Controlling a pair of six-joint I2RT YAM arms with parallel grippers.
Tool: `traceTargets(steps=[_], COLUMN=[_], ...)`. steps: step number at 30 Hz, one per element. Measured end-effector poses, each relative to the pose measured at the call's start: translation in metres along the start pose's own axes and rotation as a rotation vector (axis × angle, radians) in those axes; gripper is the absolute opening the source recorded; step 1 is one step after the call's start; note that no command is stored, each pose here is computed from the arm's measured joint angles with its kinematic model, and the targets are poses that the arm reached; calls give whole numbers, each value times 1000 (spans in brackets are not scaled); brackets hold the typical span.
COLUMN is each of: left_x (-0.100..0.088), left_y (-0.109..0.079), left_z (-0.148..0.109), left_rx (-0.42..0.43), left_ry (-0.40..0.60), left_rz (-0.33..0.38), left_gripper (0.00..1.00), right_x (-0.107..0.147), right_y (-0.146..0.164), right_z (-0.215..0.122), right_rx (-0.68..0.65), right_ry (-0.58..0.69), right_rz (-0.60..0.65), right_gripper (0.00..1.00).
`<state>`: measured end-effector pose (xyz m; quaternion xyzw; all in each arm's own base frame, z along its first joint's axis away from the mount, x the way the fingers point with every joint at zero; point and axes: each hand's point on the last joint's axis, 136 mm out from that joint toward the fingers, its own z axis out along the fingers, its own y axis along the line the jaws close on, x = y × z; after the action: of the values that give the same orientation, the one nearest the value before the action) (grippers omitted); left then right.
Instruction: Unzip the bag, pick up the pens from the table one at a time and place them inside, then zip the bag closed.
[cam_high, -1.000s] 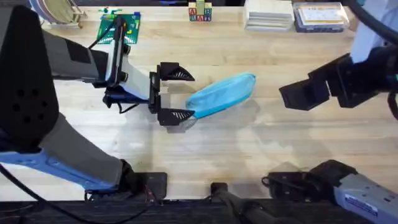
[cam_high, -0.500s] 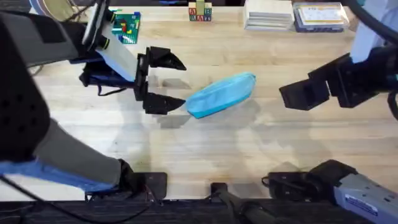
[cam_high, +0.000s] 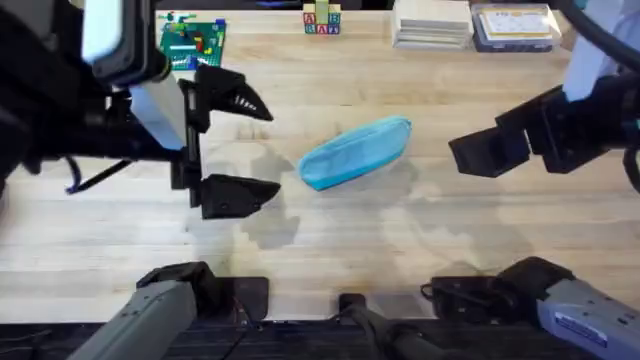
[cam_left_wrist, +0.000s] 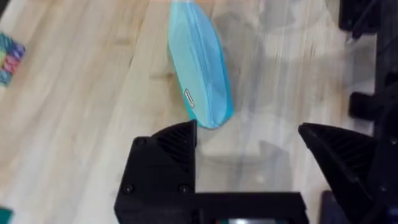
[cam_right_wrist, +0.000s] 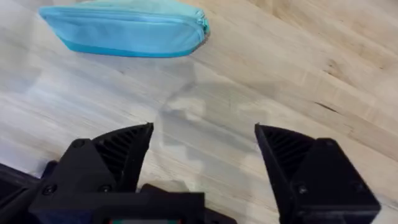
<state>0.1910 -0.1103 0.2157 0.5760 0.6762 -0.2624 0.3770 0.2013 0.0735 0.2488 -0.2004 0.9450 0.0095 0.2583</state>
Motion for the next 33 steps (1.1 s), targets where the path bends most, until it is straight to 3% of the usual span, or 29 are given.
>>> traceTargets(steps=[1, 2, 10, 13, 18, 23, 29, 33], left_x=[0, 1, 10, 12, 17, 21, 23, 23], left_y=[-2, -6, -6, 1, 5, 6, 7, 7], left_z=[-2, -7, -13, -14, -16, -17, -17, -17], left_rx=[-14, -56, -142, -179, -217, -235, -246, -246], left_ry=[13, 48, 103, 99, 108, 119, 130, 130], left_rz=[-46, -191, -627, -742, -860, -922, -929, -929], left_gripper=[995, 995, 995, 995, 995, 996, 995, 995], right_x=[0, 0, 0, 1, 7, 10, 1, 8], right_y=[0, 0, 0, 0, 15, 35, 38, 40], right_z=[0, 0, 0, 0, -1, -4, 1, 16], right_rx=[0, 0, 0, -3, -85, -204, -217, -218], right_ry=[0, 0, 0, 3, 29, 38, -47, -84], right_rz=[0, 0, 0, 0, -1, -6, -17, -18], right_gripper=[998, 997, 997, 997, 998, 997, 996, 996])
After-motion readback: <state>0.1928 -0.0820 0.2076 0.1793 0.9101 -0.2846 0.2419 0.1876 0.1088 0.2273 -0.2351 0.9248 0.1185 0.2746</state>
